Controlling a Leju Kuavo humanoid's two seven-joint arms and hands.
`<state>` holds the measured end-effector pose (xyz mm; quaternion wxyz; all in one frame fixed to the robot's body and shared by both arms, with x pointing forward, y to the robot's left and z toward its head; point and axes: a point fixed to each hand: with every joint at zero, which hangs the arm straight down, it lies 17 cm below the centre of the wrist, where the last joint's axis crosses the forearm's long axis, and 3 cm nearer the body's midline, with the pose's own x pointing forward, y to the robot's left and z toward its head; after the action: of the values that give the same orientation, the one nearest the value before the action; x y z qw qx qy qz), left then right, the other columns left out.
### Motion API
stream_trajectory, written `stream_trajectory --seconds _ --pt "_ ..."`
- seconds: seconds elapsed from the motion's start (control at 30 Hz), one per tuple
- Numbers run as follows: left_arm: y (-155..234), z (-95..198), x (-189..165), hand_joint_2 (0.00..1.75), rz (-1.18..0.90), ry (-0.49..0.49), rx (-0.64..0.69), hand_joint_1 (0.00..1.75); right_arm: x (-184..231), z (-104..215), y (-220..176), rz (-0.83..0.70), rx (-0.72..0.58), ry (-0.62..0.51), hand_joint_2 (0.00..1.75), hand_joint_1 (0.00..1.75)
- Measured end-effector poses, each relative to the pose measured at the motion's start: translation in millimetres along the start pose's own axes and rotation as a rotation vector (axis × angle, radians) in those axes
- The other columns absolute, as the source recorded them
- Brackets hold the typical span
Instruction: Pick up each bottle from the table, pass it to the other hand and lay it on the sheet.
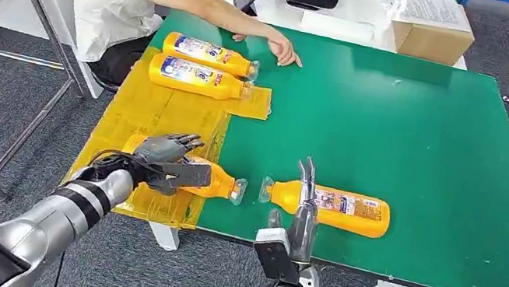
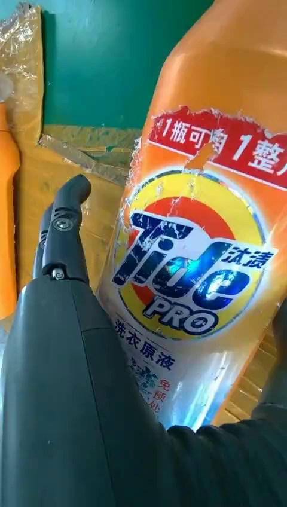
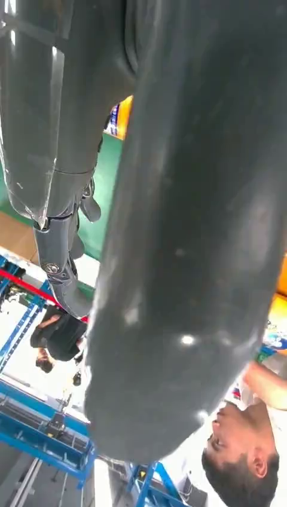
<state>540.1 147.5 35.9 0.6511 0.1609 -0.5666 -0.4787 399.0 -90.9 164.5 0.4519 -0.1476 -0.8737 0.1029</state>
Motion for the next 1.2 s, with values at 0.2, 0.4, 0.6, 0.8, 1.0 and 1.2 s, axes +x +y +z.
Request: stream_trajectory --seconds 0.2,0.4,0.6,0.8,1.0,1.2 --pt "-5 -1 -5 1.75 0.022 0.029 -0.046 0.0 -1 0 3 -0.001 0.009 0.002 1.75 0.0" --pt "-10 1 7 1.75 0.089 -0.036 -0.128 0.0 -5 0 3 0.005 0.015 0.004 1.75 0.0" --pt "-9 7 33 1.75 0.225 -0.169 -0.11 0.0 -7 1 5 0.011 0.025 0.008 1.75 0.0" --pt "-13 42 101 1.75 0.589 -0.427 -0.026 0.0 -8 6 7 0.025 0.04 0.005 1.75 0.0" --pt "-14 67 125 1.75 0.631 -0.509 0.002 0.0 -11 12 8 0.028 0.045 0.015 1.75 0.0" --pt "-11 77 135 1.75 0.635 -0.543 0.016 0.0 -11 13 8 0.028 0.046 0.018 1.75 0.0"
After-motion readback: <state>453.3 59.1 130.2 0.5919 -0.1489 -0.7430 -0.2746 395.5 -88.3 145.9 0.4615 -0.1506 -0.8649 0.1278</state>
